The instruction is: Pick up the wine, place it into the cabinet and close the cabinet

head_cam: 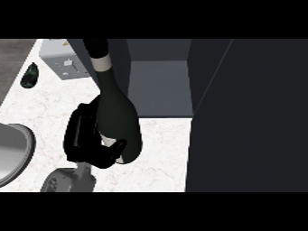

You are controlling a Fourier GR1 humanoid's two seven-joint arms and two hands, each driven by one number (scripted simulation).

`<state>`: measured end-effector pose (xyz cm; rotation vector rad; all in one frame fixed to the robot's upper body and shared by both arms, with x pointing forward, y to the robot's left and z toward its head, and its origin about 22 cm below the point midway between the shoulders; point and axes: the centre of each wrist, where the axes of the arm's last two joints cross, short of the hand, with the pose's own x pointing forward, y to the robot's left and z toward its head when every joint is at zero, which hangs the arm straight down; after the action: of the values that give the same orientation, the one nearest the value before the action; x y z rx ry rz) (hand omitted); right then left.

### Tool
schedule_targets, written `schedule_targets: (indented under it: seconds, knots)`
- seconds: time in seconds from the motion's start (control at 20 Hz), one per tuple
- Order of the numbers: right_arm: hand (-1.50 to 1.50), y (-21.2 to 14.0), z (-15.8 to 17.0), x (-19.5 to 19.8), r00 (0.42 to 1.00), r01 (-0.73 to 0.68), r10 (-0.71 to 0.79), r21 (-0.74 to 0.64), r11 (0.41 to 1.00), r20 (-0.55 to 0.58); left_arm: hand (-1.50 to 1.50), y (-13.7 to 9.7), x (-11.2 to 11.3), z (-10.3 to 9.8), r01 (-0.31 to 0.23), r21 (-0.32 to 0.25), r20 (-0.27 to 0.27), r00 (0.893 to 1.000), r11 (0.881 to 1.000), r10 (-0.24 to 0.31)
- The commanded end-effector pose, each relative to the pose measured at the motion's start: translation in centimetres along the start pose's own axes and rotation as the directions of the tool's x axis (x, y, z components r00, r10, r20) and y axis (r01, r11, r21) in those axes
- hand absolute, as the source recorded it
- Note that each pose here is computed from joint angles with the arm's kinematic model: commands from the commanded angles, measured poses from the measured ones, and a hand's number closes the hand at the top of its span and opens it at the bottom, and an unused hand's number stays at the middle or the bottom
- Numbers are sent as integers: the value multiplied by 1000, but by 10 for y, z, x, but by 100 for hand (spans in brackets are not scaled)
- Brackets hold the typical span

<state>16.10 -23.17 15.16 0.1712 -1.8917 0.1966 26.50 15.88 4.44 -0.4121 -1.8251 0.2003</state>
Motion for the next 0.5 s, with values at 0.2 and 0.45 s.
schedule_targets:
  seconds: [0.2,0.45]
  knots:
    - [-150,-11,-1,-11,1000,-3,3,2,1000,-3,150,-24,-24,-29,109,-10,24,994,994,-108]
    - [-150,5,13,-2,999,-22,22,3,1000,26,150,-38,-35,-49,181,-20,-34,983,983,-181]
